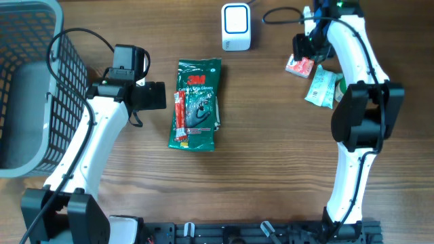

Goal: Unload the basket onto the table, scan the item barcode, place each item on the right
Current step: 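Carry the tissue pack right and lower it near the wipe pack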

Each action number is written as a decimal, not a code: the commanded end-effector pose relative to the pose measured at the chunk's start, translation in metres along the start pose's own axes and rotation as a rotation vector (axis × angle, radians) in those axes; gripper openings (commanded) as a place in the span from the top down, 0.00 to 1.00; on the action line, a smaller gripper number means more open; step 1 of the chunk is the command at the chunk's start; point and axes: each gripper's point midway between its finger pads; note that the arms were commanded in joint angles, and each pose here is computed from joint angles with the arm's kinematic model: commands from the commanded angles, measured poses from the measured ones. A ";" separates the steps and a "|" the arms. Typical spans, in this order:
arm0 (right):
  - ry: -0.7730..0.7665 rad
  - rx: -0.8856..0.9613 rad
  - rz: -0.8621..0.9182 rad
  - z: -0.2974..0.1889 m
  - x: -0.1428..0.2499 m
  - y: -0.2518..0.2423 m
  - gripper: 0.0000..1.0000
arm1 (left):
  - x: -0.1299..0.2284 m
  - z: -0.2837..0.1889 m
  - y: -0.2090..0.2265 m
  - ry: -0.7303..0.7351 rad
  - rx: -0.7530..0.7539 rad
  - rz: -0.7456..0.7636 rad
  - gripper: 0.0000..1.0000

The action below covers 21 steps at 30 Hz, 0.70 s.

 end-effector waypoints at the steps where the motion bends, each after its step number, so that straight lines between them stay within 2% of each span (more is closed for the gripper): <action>1: 0.071 0.028 0.019 0.025 0.022 -0.006 0.30 | 0.002 0.000 0.002 0.002 -0.007 0.004 0.00; 3: 0.115 0.000 0.045 0.028 0.033 0.000 0.29 | 0.002 0.000 0.002 0.002 -0.007 0.004 0.00; 7: 0.232 -0.192 0.062 0.020 0.058 0.038 0.30 | 0.002 0.000 0.002 0.002 -0.007 0.004 0.00; 11: 0.301 -0.279 0.057 0.011 0.075 0.062 0.38 | 0.002 0.000 0.002 0.002 -0.007 0.004 0.00; 14: 0.282 -0.218 0.026 0.000 0.075 0.059 0.39 | 0.002 0.000 0.002 0.002 -0.007 0.004 0.00; 21: 0.045 0.075 -0.163 -0.023 0.029 0.016 0.41 | 0.002 0.000 0.002 0.002 -0.007 0.004 0.00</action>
Point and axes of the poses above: each gripper's point midway between its finger pads, its own z axis out along the fingers, its own y axis along the line the jaws close on, x = y × z, and after that the axes turned 12 degrees about z, right-handed
